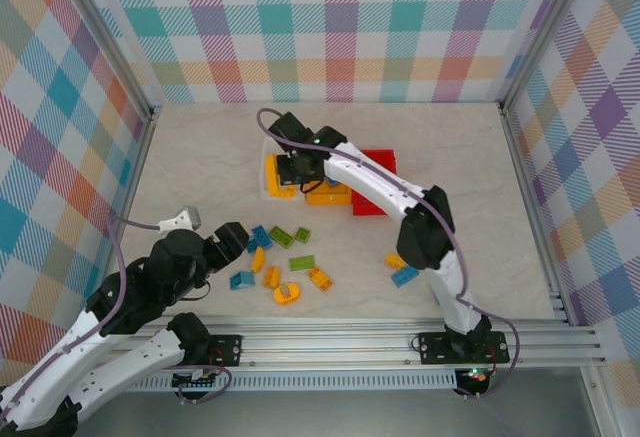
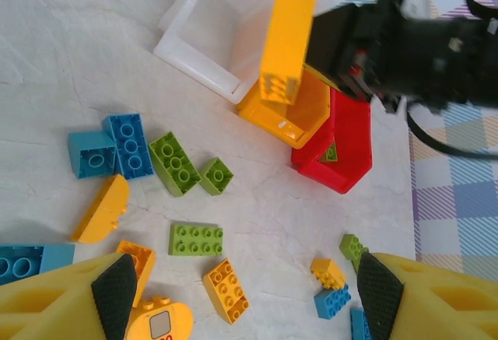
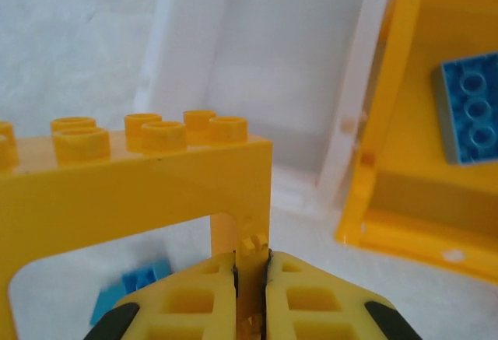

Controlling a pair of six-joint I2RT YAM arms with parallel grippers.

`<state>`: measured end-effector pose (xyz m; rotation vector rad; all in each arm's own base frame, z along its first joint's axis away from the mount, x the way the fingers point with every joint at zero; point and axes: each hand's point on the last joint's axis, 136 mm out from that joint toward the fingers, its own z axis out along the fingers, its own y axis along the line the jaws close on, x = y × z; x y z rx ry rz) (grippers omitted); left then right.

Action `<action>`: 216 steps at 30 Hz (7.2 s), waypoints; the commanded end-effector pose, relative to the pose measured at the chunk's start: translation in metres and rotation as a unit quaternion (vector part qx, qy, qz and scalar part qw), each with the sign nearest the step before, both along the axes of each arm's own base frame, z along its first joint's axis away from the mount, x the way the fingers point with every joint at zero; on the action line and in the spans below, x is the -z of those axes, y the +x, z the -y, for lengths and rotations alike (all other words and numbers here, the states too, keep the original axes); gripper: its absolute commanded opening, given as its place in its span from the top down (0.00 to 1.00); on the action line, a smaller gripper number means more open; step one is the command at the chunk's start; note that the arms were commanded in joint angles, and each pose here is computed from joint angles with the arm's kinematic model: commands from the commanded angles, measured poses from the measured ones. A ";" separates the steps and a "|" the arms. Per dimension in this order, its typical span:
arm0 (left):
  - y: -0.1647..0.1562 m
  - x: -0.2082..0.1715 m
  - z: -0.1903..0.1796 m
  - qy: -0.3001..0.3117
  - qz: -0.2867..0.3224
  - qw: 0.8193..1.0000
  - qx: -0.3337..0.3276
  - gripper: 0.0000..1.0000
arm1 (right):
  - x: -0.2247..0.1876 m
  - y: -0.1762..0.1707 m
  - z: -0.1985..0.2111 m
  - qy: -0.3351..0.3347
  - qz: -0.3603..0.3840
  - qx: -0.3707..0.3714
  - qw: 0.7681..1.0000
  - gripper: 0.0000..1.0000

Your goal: Sort the legos into containers by color

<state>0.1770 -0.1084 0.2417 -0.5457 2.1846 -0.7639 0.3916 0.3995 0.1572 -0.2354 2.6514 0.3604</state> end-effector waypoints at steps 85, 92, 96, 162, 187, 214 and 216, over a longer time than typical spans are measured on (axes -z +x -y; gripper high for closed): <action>0.060 0.175 -0.031 0.143 -0.330 0.930 -0.077 0.27 | 0.005 -0.183 0.169 0.140 -0.017 -0.006 0.990 0.16; -0.014 0.168 -0.051 0.128 -0.364 0.915 -0.119 0.25 | 0.003 -0.184 0.163 0.138 -0.015 -0.015 0.990 0.16; -0.041 0.179 -0.054 0.031 -0.355 0.913 -0.200 0.23 | 0.003 -0.182 0.154 0.141 -0.018 -0.025 0.990 0.16; 0.268 0.142 0.184 0.295 -0.201 0.932 0.058 0.67 | -0.031 -0.153 0.292 0.105 0.067 0.291 0.949 0.16; 0.124 -0.024 0.270 0.172 0.032 0.968 0.180 0.32 | 0.108 -0.156 0.338 0.262 -0.230 0.689 0.636 0.04; 0.052 0.002 0.249 0.177 0.047 0.960 0.213 0.34 | 0.098 -0.110 0.387 0.232 -0.182 0.669 0.682 0.84; 0.051 0.000 0.238 0.175 0.051 0.963 0.200 0.34 | 0.072 -0.103 0.385 0.213 -0.141 0.634 0.730 0.85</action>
